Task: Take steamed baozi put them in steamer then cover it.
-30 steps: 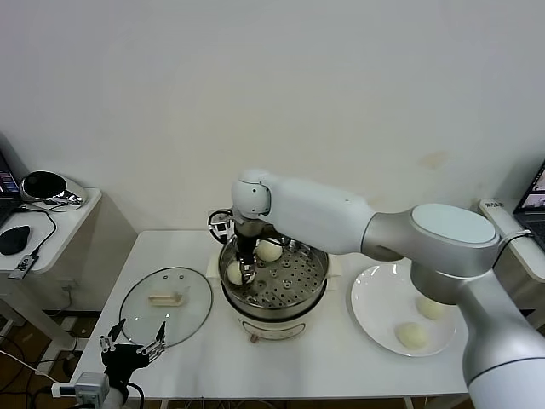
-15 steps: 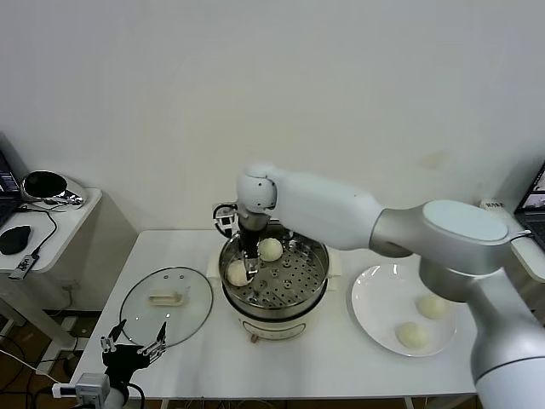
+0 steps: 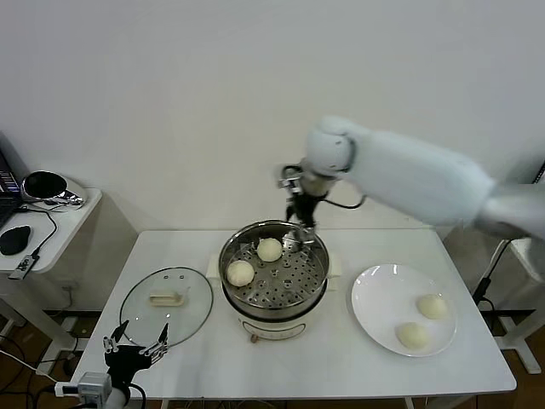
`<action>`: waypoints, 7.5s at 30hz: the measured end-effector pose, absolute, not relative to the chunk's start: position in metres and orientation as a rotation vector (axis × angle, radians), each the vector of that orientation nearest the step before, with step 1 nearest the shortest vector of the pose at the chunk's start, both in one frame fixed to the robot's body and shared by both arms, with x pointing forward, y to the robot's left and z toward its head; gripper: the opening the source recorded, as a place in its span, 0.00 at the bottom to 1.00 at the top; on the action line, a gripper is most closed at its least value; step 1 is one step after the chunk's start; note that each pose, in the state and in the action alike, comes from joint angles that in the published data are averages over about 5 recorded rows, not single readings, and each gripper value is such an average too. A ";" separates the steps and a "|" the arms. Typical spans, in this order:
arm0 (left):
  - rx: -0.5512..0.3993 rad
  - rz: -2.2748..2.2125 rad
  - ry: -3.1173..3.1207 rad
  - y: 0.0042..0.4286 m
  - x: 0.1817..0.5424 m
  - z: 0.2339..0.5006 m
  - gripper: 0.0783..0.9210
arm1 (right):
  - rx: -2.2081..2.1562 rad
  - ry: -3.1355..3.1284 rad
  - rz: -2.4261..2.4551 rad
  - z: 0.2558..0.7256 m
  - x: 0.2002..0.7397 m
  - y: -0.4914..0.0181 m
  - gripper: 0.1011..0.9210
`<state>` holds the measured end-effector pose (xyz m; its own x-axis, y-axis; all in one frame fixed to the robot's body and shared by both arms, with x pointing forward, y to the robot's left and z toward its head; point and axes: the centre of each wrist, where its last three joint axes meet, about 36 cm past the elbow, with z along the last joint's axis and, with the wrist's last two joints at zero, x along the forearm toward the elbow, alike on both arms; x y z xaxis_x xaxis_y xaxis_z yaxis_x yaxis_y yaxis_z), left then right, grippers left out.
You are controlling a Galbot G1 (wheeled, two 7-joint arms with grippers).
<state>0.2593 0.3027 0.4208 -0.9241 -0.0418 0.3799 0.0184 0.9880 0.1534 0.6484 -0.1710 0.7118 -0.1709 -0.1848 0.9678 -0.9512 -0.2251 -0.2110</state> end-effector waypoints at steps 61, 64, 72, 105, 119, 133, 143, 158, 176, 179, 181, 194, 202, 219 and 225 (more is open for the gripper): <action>0.029 -0.226 -2.652 0.306 0.249 0.400 0.88 | 1.228 -1.241 1.223 0.485 0.553 -0.385 0.88; 0.029 -0.221 -2.650 0.306 0.250 0.398 0.88 | 1.228 -1.239 1.222 0.481 0.554 -0.384 0.88; 0.036 -0.222 -2.642 0.308 0.251 0.394 0.88 | 1.227 -1.222 1.224 0.471 0.555 -0.385 0.88; 0.047 -0.215 -2.632 0.313 0.255 0.388 0.88 | 1.208 -1.239 1.208 0.484 0.561 -0.388 0.56; 0.049 -0.194 -2.668 0.310 0.262 0.394 0.88 | 1.250 -1.321 1.257 0.572 0.599 -0.369 0.48; 0.081 -0.192 -2.706 0.312 0.263 0.406 0.88 | 1.579 -1.310 1.485 0.698 0.659 -0.299 0.43; 0.104 -0.183 -2.719 0.309 0.257 0.412 0.88 | 1.952 -1.113 1.776 0.726 0.668 -0.229 0.44; 0.108 -0.173 -2.746 0.308 0.258 0.420 0.88 | 2.254 -0.519 2.231 0.702 0.654 -0.118 0.45; 0.112 -0.149 -2.739 0.308 0.262 0.414 0.88 | 2.395 0.005 2.372 0.618 0.631 -0.049 0.45; 0.112 -0.148 -2.738 0.308 0.263 0.413 0.88 | 2.406 0.049 2.372 0.609 0.628 -0.045 0.45; 0.111 -0.146 -2.738 0.308 0.263 0.412 0.88 | 2.413 0.065 2.376 0.605 0.626 -0.041 0.45; 0.108 -0.137 -2.735 0.308 0.265 0.410 0.88 | 2.425 0.100 2.387 0.595 0.621 -0.031 0.48; 0.106 -0.134 -2.737 0.307 0.264 0.411 0.88 | 2.405 0.026 2.404 0.605 0.620 -0.034 0.74; 0.069 -0.143 -2.745 0.303 0.264 0.415 0.88 | 2.101 -0.846 2.119 0.701 0.654 -0.180 0.88; 0.045 -0.148 -2.740 0.301 0.266 0.415 0.88 | 1.835 -1.177 1.844 0.709 0.652 -0.261 0.88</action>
<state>0.2660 0.3013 0.4146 -0.9218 -0.0525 0.3842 -0.0108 0.9939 0.1098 0.6516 -0.2608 0.7091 -0.1500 -0.3364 0.9297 -0.7016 -0.6263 -0.3398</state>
